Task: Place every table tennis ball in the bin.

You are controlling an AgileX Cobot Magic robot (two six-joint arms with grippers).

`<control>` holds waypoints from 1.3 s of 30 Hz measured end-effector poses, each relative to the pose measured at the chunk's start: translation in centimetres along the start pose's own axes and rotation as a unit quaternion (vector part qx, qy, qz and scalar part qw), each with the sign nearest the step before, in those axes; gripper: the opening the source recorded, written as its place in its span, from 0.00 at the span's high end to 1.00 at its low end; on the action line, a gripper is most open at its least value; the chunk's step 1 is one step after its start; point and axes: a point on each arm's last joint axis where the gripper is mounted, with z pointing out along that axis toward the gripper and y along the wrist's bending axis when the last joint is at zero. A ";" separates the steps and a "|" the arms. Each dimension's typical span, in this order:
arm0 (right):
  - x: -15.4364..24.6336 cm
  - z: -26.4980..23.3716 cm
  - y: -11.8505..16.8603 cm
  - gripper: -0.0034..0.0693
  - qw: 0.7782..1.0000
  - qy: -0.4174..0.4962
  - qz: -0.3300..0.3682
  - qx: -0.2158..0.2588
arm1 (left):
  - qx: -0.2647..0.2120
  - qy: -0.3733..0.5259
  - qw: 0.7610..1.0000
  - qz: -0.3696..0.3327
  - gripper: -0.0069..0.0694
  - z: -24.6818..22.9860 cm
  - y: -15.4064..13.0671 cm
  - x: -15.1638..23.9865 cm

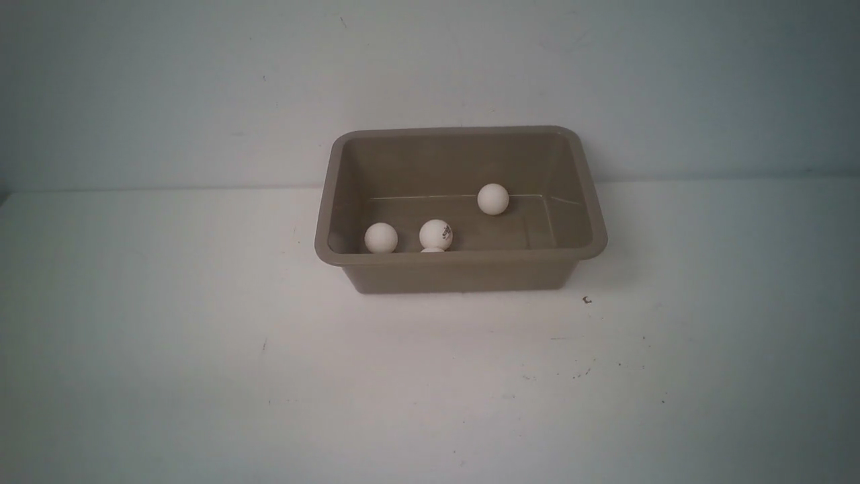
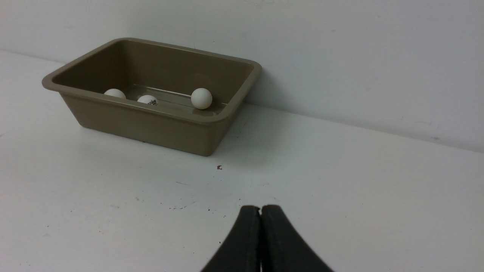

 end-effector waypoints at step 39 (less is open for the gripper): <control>0.0 0.0 0.0 0.98 1.000 -0.002 0.000 0.000 | -0.021 0.166 0.984 -0.067 0.92 -0.9 0.3 5.4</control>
